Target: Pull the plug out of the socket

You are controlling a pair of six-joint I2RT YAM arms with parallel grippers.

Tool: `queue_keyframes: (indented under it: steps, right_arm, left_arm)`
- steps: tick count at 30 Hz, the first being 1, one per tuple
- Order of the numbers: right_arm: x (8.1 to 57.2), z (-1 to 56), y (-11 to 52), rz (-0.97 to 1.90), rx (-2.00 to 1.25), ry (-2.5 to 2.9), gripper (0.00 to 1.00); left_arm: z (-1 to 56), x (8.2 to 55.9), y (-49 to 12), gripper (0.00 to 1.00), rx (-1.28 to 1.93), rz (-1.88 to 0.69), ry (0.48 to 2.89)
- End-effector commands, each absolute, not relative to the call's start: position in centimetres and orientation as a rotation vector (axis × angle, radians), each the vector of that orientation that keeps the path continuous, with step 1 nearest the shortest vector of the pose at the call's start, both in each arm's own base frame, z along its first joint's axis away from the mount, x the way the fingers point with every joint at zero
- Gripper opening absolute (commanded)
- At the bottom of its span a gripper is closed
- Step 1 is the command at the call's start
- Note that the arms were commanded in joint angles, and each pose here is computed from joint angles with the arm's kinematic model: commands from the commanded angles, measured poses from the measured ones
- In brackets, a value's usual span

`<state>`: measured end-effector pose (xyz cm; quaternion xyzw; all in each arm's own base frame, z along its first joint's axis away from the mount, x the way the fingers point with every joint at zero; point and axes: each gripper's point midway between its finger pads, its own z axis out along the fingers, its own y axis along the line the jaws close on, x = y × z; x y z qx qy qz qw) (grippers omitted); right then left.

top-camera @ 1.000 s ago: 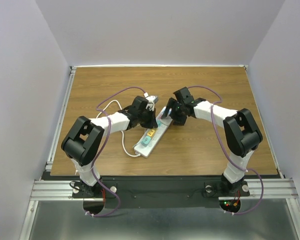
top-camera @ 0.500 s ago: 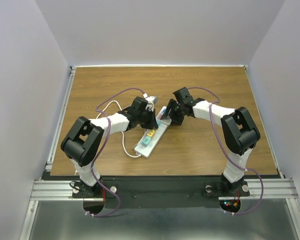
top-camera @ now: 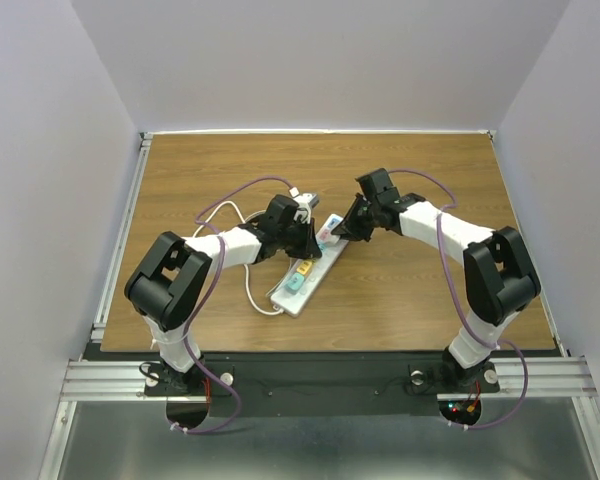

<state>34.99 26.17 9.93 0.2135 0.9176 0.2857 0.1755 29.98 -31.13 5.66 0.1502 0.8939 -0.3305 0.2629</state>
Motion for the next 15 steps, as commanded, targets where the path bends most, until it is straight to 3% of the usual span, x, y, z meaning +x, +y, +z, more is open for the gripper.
queue_keyframes:
  steps: [1,5,10,15]
  right_arm:
    - [36.2,12.2,27.0,0.906,0.560,2.534,0.01]
    - [36.7,11.6,27.5,0.919,0.536,2.561,0.03]
    - [37.3,11.0,28.6,0.957,0.503,2.598,0.22]
    - [37.8,10.5,29.4,0.981,0.479,2.624,0.32]
  left_arm:
    - [2.6,28.2,-29.8,0.00,0.406,-0.817,2.540]
    - [2.1,28.0,-29.7,0.00,0.406,-0.811,2.553]
    - [1.7,27.7,-29.8,0.00,0.399,-0.810,2.565]
    - [1.3,27.5,-30.0,0.00,0.400,-0.810,2.570]
